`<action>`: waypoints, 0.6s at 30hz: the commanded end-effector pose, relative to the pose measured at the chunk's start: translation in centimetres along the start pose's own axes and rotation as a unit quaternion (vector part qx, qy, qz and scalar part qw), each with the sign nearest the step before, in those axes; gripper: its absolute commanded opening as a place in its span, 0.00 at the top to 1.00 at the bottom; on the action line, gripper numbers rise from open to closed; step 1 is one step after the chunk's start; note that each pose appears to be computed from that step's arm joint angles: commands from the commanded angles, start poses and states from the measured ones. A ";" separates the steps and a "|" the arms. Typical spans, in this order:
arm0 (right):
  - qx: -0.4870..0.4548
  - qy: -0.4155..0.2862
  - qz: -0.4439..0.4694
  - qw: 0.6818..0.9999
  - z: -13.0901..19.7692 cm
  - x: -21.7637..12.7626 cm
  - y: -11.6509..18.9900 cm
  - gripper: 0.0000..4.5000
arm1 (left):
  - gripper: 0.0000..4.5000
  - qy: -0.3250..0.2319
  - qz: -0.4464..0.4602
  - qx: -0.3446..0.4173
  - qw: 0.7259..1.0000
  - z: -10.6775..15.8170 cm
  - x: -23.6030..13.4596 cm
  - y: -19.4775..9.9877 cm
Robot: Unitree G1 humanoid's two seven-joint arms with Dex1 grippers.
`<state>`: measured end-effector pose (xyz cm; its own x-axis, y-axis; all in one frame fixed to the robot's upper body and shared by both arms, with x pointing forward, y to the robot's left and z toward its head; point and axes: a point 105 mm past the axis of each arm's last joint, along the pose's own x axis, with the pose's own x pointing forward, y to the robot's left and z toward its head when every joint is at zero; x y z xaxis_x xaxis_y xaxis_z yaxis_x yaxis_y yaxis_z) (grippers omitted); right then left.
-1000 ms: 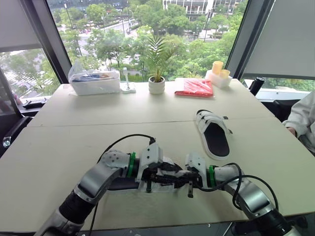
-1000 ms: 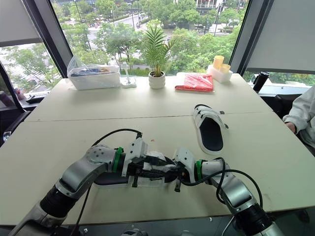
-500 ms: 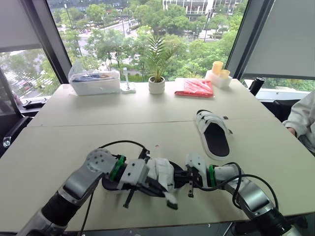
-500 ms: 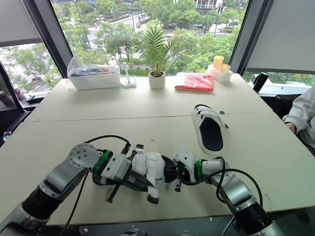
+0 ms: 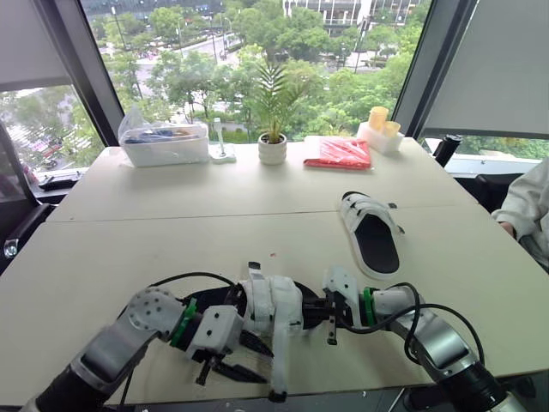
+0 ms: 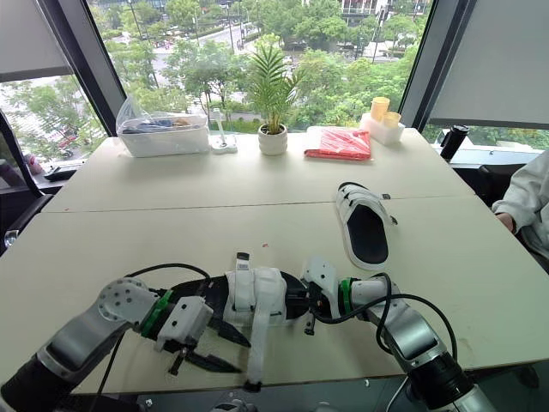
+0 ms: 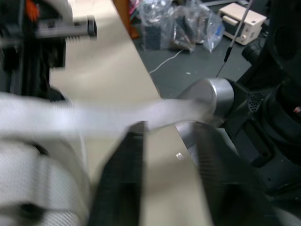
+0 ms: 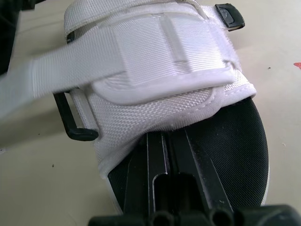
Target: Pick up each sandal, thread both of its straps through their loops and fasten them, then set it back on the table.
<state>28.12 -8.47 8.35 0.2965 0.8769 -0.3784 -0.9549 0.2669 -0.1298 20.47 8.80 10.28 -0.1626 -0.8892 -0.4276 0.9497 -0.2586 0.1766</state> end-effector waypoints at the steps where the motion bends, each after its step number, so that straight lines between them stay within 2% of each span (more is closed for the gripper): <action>1: 0.011 0.019 0.004 1.000 -1.1 0.2 0.2 1.00 | 0.32 -0.001 -0.003 -0.006 1.000 0.2 -0.6 -1.1; 4: 0.010 0.019 0.004 1.000 -1.1 0.2 0.1 1.00 | 0.32 -0.018 0.000 -0.062 0.998 0.3 -1.3 -1.9; 6: 0.011 0.019 0.005 1.000 -1.1 0.3 0.2 1.00 | 0.32 -0.032 0.008 -0.130 0.991 0.4 -1.6 -2.4; 8: 0.010 0.019 0.007 1.000 -1.1 0.3 0.2 1.00 | 0.32 -0.048 0.008 -0.205 0.978 0.6 -1.7 -2.9; 12: 0.010 0.019 0.008 1.000 -1.1 0.4 0.2 1.00 | 0.32 -0.083 0.076 -0.309 0.944 -0.2 -0.8 -1.6; 15: 0.009 0.019 0.008 1.000 -1.0 0.4 0.2 1.00 | 0.32 -0.096 0.094 -0.367 0.921 -0.8 -0.2 -1.0; 18: 0.009 0.019 0.008 1.000 -1.0 0.4 0.2 1.00 | 0.32 -0.094 0.090 -0.395 0.910 -1.5 0.2 -1.1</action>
<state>28.23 -8.42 8.30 0.2917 0.8755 -0.3852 -0.9563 0.2582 -0.1374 19.59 9.44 8.38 0.0384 -0.9568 -0.2883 0.8522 0.1820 -0.4905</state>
